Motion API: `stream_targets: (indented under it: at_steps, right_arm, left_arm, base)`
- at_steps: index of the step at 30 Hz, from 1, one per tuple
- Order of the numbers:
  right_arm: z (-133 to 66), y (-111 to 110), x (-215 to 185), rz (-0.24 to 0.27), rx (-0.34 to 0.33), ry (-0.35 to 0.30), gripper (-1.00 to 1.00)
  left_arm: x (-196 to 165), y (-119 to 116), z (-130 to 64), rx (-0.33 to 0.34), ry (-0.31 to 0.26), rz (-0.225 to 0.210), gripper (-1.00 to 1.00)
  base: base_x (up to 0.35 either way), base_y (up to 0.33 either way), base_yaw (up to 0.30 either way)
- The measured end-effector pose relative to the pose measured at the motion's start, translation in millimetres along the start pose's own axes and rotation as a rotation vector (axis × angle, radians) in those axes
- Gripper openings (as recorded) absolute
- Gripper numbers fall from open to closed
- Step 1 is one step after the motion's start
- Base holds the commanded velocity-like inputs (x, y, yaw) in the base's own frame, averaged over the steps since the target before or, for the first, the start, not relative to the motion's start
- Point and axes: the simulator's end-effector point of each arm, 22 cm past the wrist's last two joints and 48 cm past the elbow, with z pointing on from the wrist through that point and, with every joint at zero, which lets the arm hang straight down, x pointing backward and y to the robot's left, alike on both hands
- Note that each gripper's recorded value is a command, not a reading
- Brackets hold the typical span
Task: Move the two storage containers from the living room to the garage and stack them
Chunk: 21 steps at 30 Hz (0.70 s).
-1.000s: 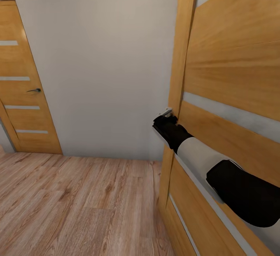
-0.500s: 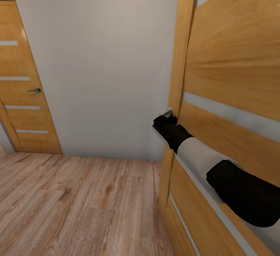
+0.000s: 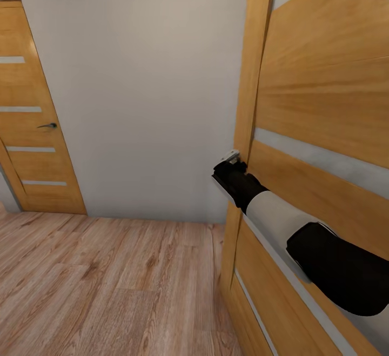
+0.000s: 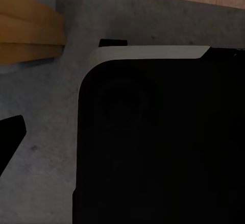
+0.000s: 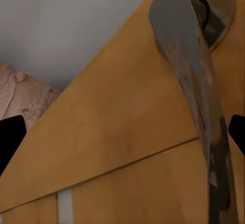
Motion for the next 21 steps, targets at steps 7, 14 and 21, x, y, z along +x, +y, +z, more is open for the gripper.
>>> stream_targets:
  at_steps: [7,14,21]
  right_arm:
    - [2.4,0.1,5.1,-0.004,0.002,0.012,1.0]
    - [12.9,-5.7,20.0,0.008,0.005,0.035,1.0]
    - [31.9,-42.1,48.8,0.019,0.055,0.082,1.0]
  left_arm:
    - [0.0,0.0,0.0,0.0,0.0,-0.002,1.0]
    - [0.0,0.1,0.0,0.0,0.0,-0.002,1.0]
    - [0.0,0.1,0.0,0.0,0.0,-0.002,1.0]
  base:
    - [0.0,0.0,0.0]
    - [0.0,0.0,0.0]
    - [0.0,0.0,0.0]
